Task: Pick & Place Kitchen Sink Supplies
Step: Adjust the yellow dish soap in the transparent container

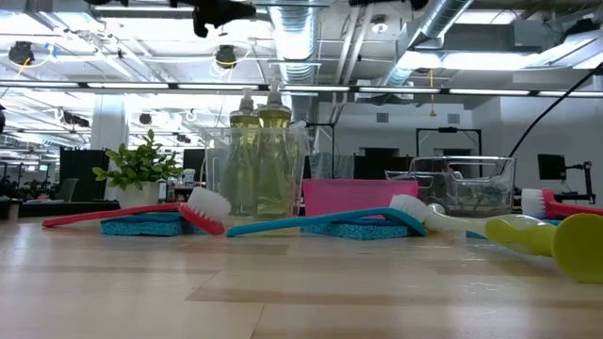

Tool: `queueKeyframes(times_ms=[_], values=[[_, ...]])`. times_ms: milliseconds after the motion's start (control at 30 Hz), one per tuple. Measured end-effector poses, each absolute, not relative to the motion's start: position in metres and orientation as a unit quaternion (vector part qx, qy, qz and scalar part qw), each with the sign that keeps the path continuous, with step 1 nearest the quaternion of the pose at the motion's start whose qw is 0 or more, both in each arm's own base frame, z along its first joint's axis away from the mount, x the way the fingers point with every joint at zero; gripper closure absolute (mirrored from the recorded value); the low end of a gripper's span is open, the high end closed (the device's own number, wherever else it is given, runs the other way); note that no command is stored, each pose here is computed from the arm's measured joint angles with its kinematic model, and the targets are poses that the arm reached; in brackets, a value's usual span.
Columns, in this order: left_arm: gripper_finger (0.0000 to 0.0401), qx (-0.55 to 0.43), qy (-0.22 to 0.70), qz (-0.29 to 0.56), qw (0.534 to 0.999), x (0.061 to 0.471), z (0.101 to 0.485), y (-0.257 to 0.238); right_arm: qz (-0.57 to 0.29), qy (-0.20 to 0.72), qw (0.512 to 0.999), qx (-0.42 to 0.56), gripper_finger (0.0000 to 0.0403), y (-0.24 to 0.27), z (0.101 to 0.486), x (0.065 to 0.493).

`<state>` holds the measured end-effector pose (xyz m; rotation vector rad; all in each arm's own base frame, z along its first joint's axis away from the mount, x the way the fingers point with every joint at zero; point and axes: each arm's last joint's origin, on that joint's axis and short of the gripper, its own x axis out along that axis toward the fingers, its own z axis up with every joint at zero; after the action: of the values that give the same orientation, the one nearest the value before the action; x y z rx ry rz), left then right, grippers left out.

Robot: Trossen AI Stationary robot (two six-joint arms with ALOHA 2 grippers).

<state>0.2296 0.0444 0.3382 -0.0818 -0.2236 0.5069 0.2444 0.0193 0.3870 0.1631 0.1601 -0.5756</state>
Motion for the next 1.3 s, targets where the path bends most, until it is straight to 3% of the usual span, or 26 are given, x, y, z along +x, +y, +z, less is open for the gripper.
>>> queueKeyframes(times_ms=[100,233,300,833,1300], values=[[0.0175,-0.043,-0.118,0.239,0.963,0.226,0.342,0.038,-0.312,0.099,0.941,0.087,0.026,0.005,0.382,0.244],[0.0183,-0.045,-0.126,0.225,0.965,0.222,0.346,0.032,-0.314,0.128,0.936,0.091,0.0369,-0.018,0.376,0.245],[0.0187,-0.046,-0.13,0.22,0.966,0.22,0.348,0.029,-0.31,0.138,0.936,0.09,0.0391,-0.03,0.375,0.246],[0.0227,-0.073,-0.109,0.163,0.978,0.215,0.347,0.003,-0.468,0.19,0.859,0.081,0.0393,-0.149,0.326,0.27],[0.0307,-0.122,-0.105,0.114,0.98,0.215,0.346,-0.016,-0.532,0.096,0.841,-0.025,0.04,-0.232,0.301,0.291]])
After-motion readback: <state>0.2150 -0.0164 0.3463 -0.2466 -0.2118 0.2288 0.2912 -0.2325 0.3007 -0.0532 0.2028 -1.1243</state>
